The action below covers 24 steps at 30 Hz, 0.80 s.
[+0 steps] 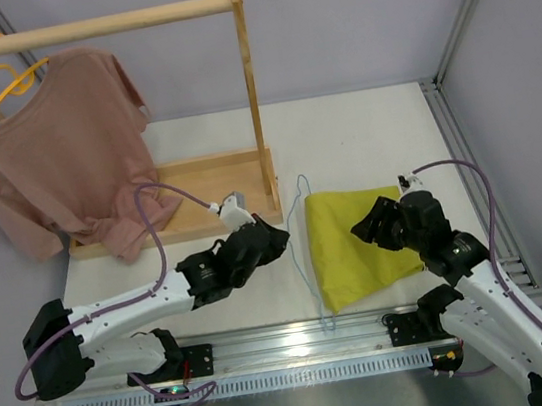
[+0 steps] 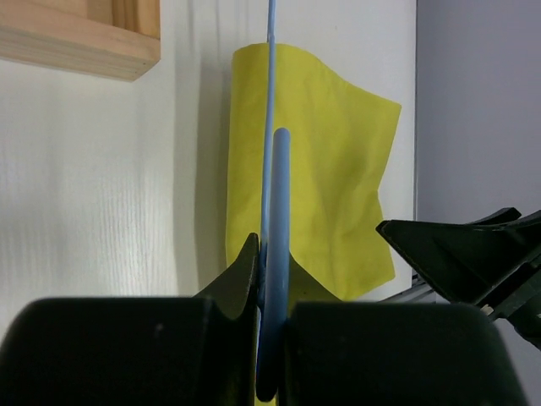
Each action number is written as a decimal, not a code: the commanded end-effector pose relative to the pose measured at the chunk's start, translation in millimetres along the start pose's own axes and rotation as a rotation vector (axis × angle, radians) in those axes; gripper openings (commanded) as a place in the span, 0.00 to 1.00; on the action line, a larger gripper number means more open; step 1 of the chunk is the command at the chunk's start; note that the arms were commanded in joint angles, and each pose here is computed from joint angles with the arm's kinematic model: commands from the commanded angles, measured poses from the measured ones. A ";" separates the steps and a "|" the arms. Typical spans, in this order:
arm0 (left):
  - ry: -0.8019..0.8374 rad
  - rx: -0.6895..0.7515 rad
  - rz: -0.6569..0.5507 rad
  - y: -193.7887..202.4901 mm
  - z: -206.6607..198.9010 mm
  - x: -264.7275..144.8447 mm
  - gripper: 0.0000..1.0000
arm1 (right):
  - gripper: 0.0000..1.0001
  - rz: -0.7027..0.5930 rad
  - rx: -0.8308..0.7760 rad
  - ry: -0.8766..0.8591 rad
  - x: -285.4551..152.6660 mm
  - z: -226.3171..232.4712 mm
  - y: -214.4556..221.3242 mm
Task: Place the trousers on the hanger
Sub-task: Pass the hanger from the left arm to the right
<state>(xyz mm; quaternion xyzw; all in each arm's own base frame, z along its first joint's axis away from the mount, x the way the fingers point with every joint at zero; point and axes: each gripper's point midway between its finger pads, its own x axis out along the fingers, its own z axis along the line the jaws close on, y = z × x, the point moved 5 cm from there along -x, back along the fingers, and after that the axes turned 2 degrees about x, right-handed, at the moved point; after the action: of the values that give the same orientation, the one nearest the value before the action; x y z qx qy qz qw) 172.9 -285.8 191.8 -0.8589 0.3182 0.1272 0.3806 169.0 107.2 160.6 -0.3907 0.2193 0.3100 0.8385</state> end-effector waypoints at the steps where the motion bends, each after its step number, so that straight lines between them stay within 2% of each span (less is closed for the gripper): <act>1: 0.100 -0.026 -0.068 -28.0 -40.1 -12.7 0.00 | 0.54 0.034 -0.033 -0.077 -3.3 9.9 4.1; 3: 0.104 -0.023 -0.069 -31.2 -43.9 -14.9 0.00 | 0.54 0.009 0.022 0.007 3.7 -9.1 10.7; 6: 0.118 -0.009 -0.073 -39.1 -54.3 -20.6 0.00 | 0.54 -0.016 0.067 0.040 11.2 -22.7 17.8; 11: 0.155 0.013 -0.062 -52.5 -80.5 -30.4 0.00 | 0.54 -0.005 0.092 -0.013 18.8 -22.7 25.6; 16: 0.171 0.045 -0.043 -56.4 -95.1 -32.6 0.00 | 0.56 0.014 -0.015 -0.130 -0.4 5.3 12.7; 21: 0.152 0.089 -0.027 -59.0 -102.3 -33.3 0.00 | 0.57 -0.117 -0.159 -0.363 -60.9 60.9 -25.9; 24: 0.162 0.089 -0.025 -61.2 -107.4 -34.8 0.00 | 0.57 -0.076 -0.200 -0.471 -72.8 84.8 -27.9</act>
<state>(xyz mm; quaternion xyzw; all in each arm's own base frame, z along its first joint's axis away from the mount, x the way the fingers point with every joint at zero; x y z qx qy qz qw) 180.9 -309.1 273.3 -0.8305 0.3456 0.0872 0.4279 155.1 120.1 235.9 -0.3889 0.0548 0.3364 0.8559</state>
